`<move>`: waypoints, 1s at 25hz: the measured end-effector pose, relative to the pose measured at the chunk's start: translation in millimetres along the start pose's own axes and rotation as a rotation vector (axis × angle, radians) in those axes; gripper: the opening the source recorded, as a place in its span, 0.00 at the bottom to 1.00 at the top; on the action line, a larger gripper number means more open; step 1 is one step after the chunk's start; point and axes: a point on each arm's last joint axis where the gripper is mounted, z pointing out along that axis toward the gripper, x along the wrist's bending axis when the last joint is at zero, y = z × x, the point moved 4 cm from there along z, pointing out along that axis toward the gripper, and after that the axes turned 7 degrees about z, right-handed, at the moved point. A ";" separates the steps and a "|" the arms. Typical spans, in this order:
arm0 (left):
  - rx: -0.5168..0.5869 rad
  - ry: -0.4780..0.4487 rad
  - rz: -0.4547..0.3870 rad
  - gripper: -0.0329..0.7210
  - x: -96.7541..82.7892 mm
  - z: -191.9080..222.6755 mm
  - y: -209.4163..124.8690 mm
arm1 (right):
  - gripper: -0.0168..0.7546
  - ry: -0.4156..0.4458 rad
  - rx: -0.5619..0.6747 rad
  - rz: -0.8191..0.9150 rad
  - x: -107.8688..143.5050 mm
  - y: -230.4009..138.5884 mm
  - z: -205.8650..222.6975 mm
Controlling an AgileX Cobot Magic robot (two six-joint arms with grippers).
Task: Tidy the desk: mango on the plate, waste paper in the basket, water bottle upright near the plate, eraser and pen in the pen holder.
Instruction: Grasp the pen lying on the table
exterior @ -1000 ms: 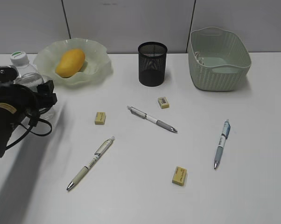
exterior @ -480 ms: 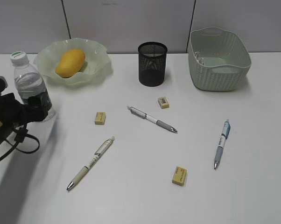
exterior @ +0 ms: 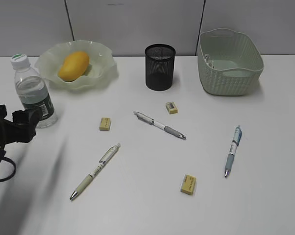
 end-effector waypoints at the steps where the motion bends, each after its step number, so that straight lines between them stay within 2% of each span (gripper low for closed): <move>1: 0.039 -0.009 -0.008 0.91 -0.9 -4.3 3.4 | 0.79 0.000 0.000 0.000 0.0 0.0 0.0; 6: 0.244 -0.096 0.015 0.89 -11.6 -21.2 36.7 | 0.79 0.000 0.000 0.000 0.0 0.0 0.0; 11: 0.581 -0.134 0.126 0.84 -11.6 -50.1 69.2 | 0.79 0.000 0.000 0.000 0.0 0.0 0.0; 13: 0.748 -0.140 0.143 0.82 -9.5 -68.6 75.2 | 0.79 0.000 0.000 0.000 0.0 0.0 0.0; 16: 0.943 -0.142 0.174 0.79 -5.1 -95.7 85.8 | 0.79 -0.002 0.000 -0.001 -0.2 0.0 0.0; 19: 0.993 -0.145 0.178 0.75 -3.0 -114.5 90.7 | 0.79 -0.004 0.000 -0.003 -0.6 0.0 0.0; 25: 0.886 -0.165 0.165 0.73 0.1 -162.3 85.0 | 0.79 -0.006 0.000 -0.003 -0.8 0.0 0.0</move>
